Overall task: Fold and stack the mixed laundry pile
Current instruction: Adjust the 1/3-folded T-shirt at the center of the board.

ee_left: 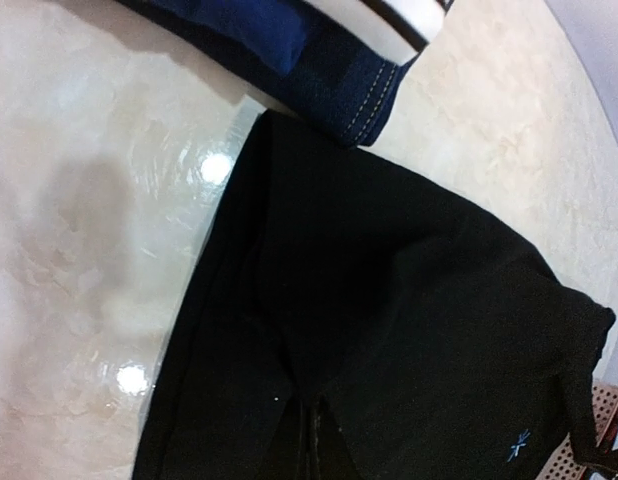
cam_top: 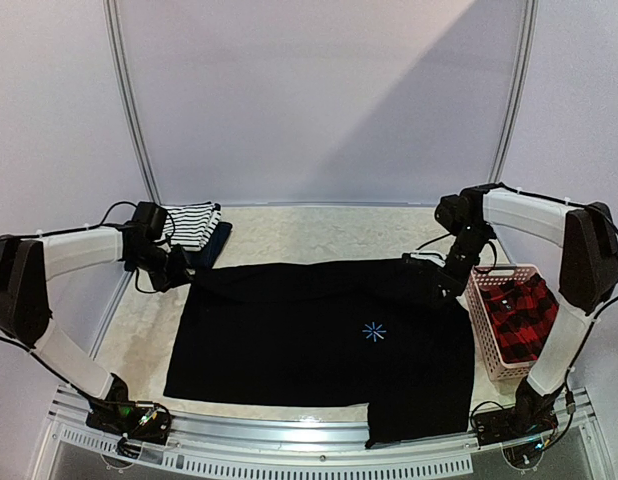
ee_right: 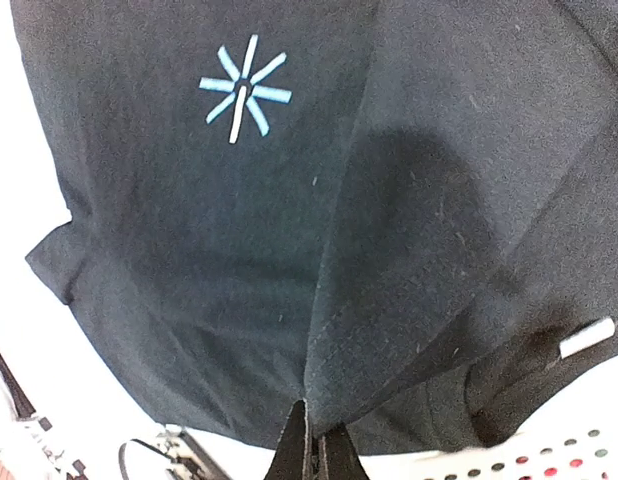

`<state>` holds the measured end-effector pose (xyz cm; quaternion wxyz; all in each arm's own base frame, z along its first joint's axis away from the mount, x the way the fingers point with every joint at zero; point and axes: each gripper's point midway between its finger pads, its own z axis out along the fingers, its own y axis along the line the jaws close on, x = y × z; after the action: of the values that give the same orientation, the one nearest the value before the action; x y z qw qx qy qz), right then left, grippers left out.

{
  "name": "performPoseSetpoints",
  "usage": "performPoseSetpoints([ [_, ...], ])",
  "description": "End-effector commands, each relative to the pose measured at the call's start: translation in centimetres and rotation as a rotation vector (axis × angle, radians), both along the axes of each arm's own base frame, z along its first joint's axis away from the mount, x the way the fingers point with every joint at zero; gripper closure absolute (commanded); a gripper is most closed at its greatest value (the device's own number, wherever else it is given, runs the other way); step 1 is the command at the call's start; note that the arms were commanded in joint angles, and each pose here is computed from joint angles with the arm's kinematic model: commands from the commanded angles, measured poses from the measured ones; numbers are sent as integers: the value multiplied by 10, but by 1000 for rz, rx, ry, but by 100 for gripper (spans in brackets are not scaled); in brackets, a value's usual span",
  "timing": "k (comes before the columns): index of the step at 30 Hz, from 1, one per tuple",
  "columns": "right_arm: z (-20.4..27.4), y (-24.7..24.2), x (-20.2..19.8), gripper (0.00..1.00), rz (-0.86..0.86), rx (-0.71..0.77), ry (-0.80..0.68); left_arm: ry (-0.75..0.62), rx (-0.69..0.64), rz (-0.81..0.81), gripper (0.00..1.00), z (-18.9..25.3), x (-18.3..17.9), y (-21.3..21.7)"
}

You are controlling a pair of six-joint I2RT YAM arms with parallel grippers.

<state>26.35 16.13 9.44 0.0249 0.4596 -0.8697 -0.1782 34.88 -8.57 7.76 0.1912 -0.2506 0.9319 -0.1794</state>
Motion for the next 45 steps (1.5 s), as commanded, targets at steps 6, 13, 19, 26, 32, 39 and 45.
performPoseSetpoints([
  [6, 27, -24, -11, 100, 82, -83, -50, 94, 100, -114, 100, 7, -5, 22],
  [13, 40, -34, -24, 100, 130, -100, -52, 184, -8, -208, 100, -18, -21, -1],
  [19, 25, -38, -37, 100, 160, -101, -9, 236, -2, -252, 100, -31, -34, -2],
  [26, 8, -42, -48, 100, 182, -112, 41, 360, 38, -304, 100, -49, -56, 5],
  [32, -6, -45, -53, 100, 189, -121, 53, 346, 124, -305, 100, -50, -53, 19],
  [39, -23, -47, -54, 100, 191, -138, 78, 355, 201, -318, 100, -53, -43, 30],
  [45, -14, -48, -52, 100, 196, -140, 57, 327, 277, -332, 100, -36, -36, 40],
])
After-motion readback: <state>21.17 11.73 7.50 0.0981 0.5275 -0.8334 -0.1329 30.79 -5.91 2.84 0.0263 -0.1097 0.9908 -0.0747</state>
